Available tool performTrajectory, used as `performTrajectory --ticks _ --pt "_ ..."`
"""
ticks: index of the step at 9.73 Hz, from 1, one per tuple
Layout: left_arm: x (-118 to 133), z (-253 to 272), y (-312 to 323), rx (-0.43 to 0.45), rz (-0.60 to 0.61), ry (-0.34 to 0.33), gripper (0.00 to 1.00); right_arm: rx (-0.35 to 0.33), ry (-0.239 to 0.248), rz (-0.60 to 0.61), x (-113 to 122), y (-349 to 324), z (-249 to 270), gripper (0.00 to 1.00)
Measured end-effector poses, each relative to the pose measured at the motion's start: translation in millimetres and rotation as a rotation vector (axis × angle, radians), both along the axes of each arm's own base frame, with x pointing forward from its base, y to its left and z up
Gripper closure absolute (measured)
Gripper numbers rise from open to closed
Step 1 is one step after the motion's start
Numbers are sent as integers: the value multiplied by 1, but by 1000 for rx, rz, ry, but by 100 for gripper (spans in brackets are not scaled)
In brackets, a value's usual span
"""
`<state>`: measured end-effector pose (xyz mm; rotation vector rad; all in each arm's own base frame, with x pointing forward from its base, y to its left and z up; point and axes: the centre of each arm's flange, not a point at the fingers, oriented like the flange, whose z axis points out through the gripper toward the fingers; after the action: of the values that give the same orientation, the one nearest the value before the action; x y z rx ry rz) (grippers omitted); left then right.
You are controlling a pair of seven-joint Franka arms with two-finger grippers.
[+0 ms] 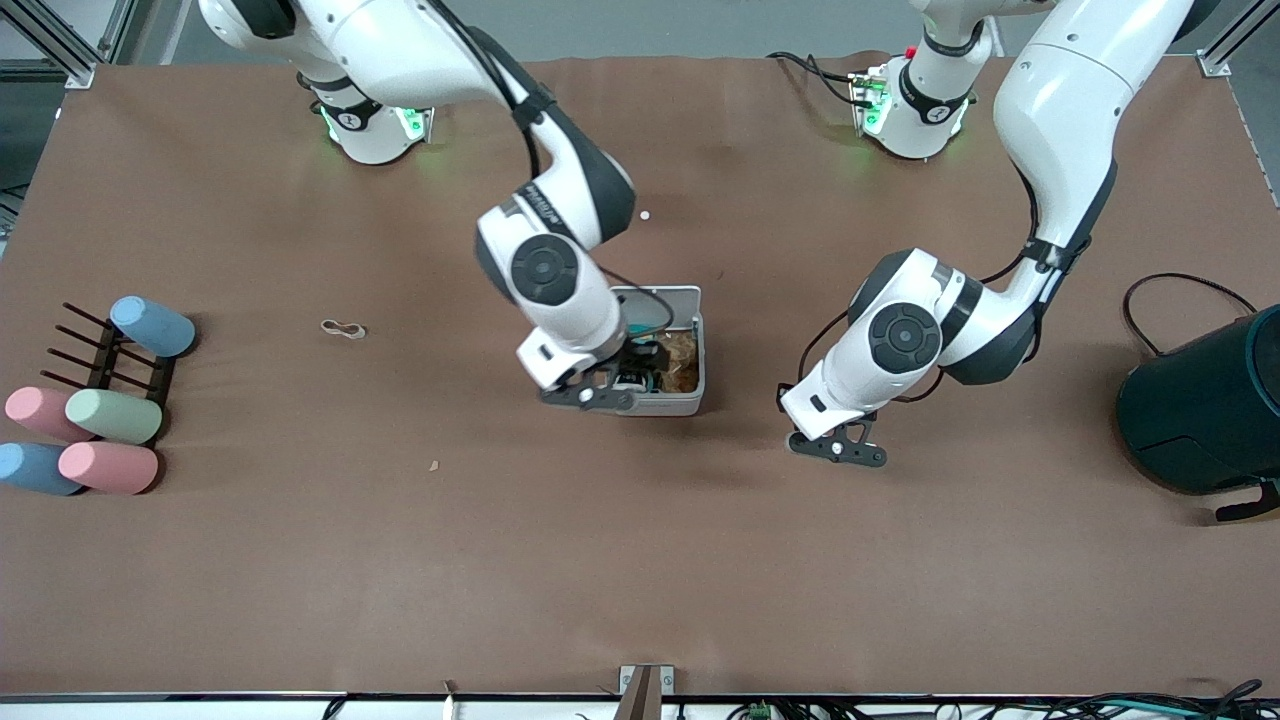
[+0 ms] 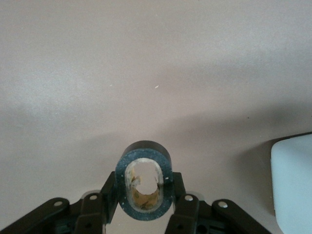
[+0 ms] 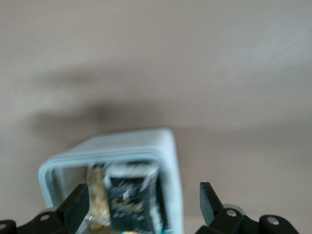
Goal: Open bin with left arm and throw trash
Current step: 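Open the right gripper over the bin while the left gripper lifts the tape, then open the left gripper over the bin while the right gripper grasps the tissue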
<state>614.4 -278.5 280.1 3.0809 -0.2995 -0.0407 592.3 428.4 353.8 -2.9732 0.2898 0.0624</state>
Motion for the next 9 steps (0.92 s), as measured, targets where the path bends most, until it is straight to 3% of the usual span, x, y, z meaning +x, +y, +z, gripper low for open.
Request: performTrajectory --ticks 2,4,6,9 --pt "-1 11 -13 4 52 4 52 -22 42 -99 45 -119 58 0" --pt "-28 37 -80 18 126 11 52 -62 72 -29 57 -233 54 0" --pt "-79 44 -156 33 175 16 52 -90 88 132 43 -303 4 0" --pt "-115 35 -182 110 183 63 52 -86 3 446 -7 -406 -70 0"
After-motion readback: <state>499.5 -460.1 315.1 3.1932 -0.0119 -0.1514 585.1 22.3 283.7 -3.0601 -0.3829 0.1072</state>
